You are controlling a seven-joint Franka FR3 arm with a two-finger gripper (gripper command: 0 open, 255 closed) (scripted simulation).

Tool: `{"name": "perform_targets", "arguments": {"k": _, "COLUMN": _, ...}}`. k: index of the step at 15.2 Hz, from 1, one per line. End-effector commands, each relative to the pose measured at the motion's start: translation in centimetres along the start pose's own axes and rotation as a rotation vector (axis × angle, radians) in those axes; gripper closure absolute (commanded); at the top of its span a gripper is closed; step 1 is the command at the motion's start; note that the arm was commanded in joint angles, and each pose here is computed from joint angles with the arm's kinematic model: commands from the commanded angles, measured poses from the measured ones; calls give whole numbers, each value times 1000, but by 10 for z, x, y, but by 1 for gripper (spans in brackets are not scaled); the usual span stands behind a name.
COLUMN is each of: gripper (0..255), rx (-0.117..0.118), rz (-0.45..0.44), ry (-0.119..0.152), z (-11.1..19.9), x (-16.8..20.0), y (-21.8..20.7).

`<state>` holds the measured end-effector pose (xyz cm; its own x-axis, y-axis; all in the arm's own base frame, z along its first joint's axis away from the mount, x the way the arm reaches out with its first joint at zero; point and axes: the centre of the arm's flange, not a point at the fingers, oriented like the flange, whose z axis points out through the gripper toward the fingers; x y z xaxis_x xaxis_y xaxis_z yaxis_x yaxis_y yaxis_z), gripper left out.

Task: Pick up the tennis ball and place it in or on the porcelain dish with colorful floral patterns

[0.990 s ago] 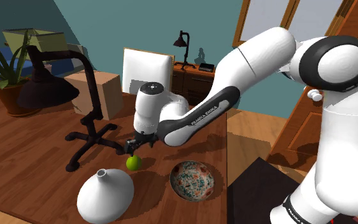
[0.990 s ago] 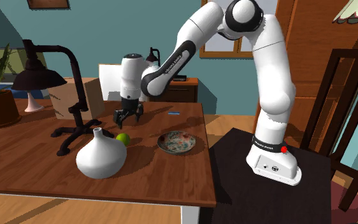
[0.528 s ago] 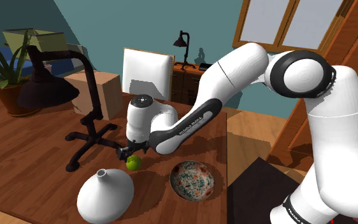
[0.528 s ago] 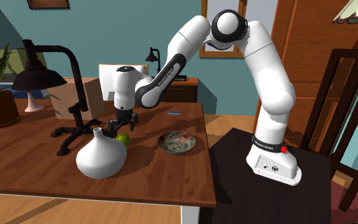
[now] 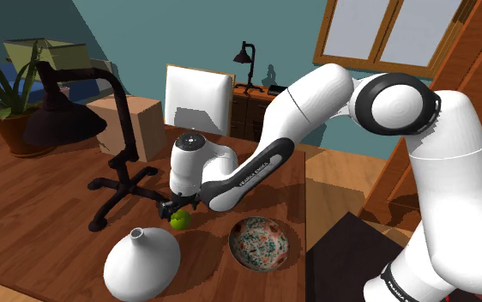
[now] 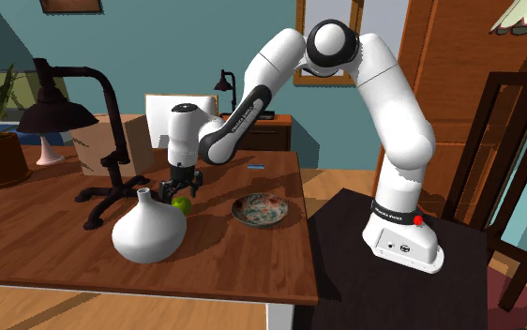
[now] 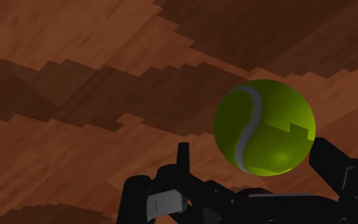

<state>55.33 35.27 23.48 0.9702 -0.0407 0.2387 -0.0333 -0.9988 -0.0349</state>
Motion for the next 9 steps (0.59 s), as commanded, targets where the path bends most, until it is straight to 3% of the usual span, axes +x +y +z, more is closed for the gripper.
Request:
{"name": "perform_targets", "arguments": {"k": 1, "gripper": 0, "rx": 0, "rz": 0, "ry": 0, "z": 0, "x": 0, "y": 0}}
{"name": "perform_targets", "arguments": {"k": 3, "gripper": 0, "rx": 0, "rz": 0, "ry": 0, "z": 0, "x": 0, "y": 0}}
{"name": "perform_targets", "arguments": {"k": 4, "gripper": 255, "rx": 0, "rz": 0, "ry": 0, "z": 0, "x": 0, "y": 0}}
{"name": "perform_targets", "arguments": {"k": 9, "gripper": 255, "rx": 0, "rz": 0, "ry": 0, "z": 0, "x": 0, "y": 0}}
